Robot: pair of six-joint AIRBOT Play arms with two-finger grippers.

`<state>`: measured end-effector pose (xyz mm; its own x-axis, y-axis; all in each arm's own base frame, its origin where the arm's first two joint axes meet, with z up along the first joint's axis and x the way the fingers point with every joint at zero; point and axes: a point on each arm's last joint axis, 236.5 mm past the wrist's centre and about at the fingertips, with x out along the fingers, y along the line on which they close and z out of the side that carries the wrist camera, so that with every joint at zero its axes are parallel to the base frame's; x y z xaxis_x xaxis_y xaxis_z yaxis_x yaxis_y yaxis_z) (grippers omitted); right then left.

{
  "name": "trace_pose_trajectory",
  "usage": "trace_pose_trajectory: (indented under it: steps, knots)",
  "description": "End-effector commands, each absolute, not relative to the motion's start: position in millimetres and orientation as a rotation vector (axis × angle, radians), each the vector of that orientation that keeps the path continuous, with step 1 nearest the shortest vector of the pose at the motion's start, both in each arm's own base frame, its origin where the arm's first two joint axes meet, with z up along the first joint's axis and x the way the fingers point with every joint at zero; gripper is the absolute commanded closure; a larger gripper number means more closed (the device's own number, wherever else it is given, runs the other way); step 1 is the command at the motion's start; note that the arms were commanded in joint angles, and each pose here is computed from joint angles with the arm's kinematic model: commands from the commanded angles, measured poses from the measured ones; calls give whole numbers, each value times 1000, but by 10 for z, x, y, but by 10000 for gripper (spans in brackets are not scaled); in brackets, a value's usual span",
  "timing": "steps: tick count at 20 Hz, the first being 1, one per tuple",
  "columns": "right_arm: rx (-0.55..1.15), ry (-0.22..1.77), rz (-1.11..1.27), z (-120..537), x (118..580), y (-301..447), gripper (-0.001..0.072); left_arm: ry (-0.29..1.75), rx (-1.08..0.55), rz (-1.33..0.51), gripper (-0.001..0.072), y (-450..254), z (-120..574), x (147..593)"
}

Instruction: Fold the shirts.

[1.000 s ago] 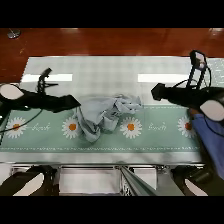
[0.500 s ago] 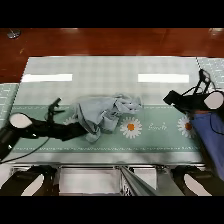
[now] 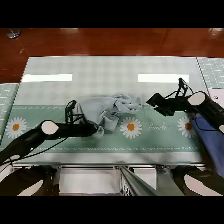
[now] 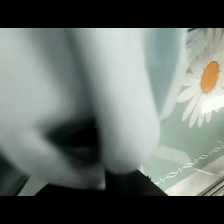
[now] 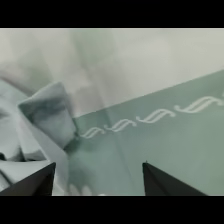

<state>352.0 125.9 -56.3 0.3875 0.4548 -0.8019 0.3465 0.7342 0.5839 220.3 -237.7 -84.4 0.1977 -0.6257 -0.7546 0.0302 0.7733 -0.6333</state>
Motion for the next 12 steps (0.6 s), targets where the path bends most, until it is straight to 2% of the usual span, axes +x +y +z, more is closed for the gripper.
trace_pose_trajectory:
  steps: [1,3,7,8,9,10,12]
  knots:
    - [928,1206,173,-583,3671,1550,92,1291,-471,-616,677,-2568,-677,2302]
    - [954,1232,205,-616,3751,1676,92,1255,-473,-651,677,-2602,-464,2415]
    - [870,1289,306,-705,3857,2208,93,1198,-491,-684,677,-2602,-142,2583]
    - [876,1322,315,-751,3867,2313,134,1181,-492,-687,677,-2582,-71,2633]
    - [883,1363,333,-768,3844,2389,344,1164,-490,-688,677,-2536,17,2696]
    - [854,1382,388,-715,3831,2452,686,1130,-491,-691,677,-2459,169,2806]
    - [787,1314,489,-265,4032,2398,693,999,-507,-677,677,-2200,679,3144]
